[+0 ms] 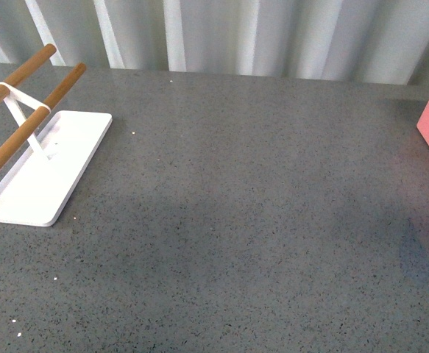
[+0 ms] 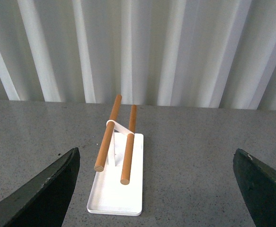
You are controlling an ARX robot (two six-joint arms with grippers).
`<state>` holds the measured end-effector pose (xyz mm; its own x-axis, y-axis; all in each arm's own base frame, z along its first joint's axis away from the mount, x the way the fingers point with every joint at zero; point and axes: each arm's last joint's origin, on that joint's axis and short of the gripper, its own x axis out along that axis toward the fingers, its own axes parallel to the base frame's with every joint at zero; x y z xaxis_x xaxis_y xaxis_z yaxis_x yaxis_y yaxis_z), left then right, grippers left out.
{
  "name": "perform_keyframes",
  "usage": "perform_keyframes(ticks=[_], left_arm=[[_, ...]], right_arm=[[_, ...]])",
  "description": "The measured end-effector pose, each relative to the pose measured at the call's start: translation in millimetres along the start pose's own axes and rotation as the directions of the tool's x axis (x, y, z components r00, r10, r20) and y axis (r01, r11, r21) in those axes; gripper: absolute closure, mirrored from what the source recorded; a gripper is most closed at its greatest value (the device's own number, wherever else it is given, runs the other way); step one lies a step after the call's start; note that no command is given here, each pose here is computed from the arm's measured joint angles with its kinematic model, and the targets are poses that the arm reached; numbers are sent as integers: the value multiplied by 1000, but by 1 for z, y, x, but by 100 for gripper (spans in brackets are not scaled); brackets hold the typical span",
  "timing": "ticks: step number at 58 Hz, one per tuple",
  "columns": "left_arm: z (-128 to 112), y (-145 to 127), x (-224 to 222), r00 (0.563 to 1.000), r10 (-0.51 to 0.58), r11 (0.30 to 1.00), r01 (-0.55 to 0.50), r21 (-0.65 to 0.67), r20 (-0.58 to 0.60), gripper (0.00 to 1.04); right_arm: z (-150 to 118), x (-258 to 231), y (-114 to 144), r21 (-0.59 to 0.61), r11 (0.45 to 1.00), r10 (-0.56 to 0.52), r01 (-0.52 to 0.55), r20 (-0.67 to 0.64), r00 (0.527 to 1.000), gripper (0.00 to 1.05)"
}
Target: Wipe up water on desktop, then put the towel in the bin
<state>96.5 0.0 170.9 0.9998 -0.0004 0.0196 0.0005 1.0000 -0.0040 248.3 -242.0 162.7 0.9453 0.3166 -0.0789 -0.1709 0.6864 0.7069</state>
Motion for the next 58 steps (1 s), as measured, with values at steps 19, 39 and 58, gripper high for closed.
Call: perform_keyframes(ticks=[19,39,58], left_arm=[[0,0,0,1000,0,1000,0,0,0,7],[0,0,0,1000,0,1000,0,0,0,7],[0,0,0,1000,0,1000,0,0,0,7]], right_arm=[[0,3,-17,98,953,-270,286,-147,951,7],[41,23,40,-142,956,-268,257,-70,961,7],[27,100,158,-632,753,-229,184,10,973,11]])
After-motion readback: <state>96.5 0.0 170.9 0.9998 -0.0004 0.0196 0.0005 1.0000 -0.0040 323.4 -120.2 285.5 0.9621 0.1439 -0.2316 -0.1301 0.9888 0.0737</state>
